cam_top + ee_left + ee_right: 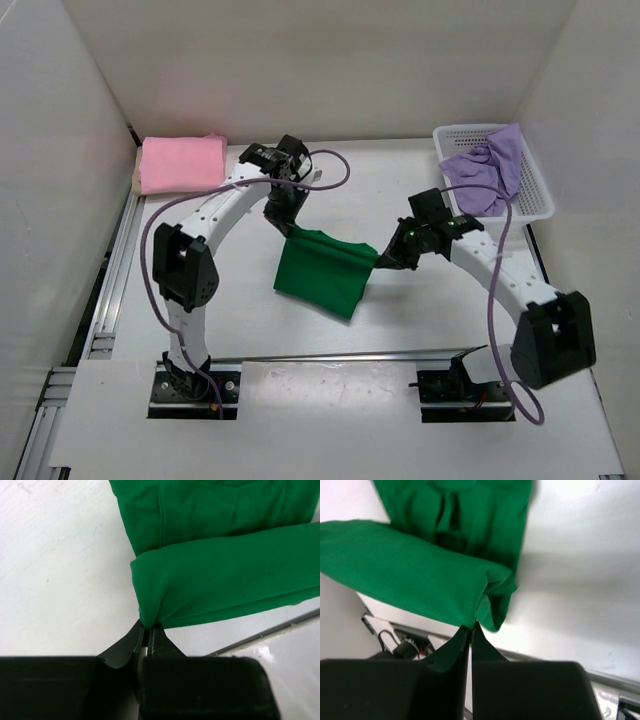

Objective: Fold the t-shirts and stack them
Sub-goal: Fold the long partially folded tshirt into a neat square

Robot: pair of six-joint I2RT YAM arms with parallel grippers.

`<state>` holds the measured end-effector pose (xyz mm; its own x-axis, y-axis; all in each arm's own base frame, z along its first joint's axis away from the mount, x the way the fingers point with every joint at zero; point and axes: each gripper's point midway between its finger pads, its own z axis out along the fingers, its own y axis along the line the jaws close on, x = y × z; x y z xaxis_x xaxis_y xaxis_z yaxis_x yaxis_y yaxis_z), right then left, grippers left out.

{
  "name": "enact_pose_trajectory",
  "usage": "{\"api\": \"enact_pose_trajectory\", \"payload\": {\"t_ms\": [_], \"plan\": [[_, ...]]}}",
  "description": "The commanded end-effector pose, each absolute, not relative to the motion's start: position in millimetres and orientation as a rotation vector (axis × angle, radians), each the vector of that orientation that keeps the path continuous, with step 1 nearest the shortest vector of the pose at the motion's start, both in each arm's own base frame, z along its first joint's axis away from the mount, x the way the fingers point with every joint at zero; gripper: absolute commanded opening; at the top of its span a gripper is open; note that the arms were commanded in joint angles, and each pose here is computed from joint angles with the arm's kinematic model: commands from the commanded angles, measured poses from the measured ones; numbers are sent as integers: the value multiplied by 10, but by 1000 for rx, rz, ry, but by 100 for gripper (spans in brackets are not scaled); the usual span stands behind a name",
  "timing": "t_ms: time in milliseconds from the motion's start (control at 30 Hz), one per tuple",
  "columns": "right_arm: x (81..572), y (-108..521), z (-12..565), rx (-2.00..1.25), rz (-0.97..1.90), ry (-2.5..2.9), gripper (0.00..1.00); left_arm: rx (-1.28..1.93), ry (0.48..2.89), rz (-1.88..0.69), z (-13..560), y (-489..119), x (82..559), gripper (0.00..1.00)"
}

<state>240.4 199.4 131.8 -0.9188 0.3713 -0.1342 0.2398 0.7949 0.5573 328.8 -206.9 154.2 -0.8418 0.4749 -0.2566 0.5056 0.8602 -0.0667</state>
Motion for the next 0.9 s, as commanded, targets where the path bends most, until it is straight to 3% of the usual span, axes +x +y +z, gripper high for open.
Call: {"api": "enact_pose_trajectory", "payload": {"t_ms": [0, 200, 233, 267, 367, 400, 467, 633, 667, 700, 767, 800, 867], "plan": [[2556, 1789, 1137, 495, 676, 2797, 0, 694, 2789, -80, 1485, -1886, 3581, 10], [2974, 1769, 905, 582, 642, 2844, 0, 656, 2776, -48, 1269, -1936, 3954, 13], [3032, 1755, 809, 607, 625, 2866, 5, 653, 2776, -23, 1189, -1937, 4021, 19], [3109, 1717, 780, 625, 599, 2860, 13, 630, 2760, -10, 1179, -1905, 4112, 36], [3415, 1713, 779, 639, 596, 2816, 48, 560, 2690, 46, 1142, -1814, 4419, 59], [3482, 1727, 801, 615, 599, 2808, 50, 544, 2657, 64, 1210, -1809, 4499, 70], [3712, 1750, 951, 560, 598, 2751, 53, 468, 2630, 138, 1252, -1586, 4674, 74], [3713, 1707, 1159, 420, 563, 2693, 50, 422, 2548, 117, 1550, -1517, 4697, 76], [3679, 1718, 1173, 406, 557, 2677, 45, 455, 2509, 16, 1737, -1680, 4587, 74], [3524, 1745, 1138, 367, 548, 2685, 30, 506, 2491, -49, 1767, -1867, 4476, 74], [3406, 1826, 1088, 343, 576, 2692, 20, 582, 2497, -140, 1646, -2089, 4256, 74], [3283, 1870, 985, 348, 584, 2732, 11, 653, 2495, -218, 1635, -2311, 4096, 74], [3194, 1904, 901, 388, 616, 2772, 5, 707, 2515, -258, 1524, -2461, 3991, 74]]}}
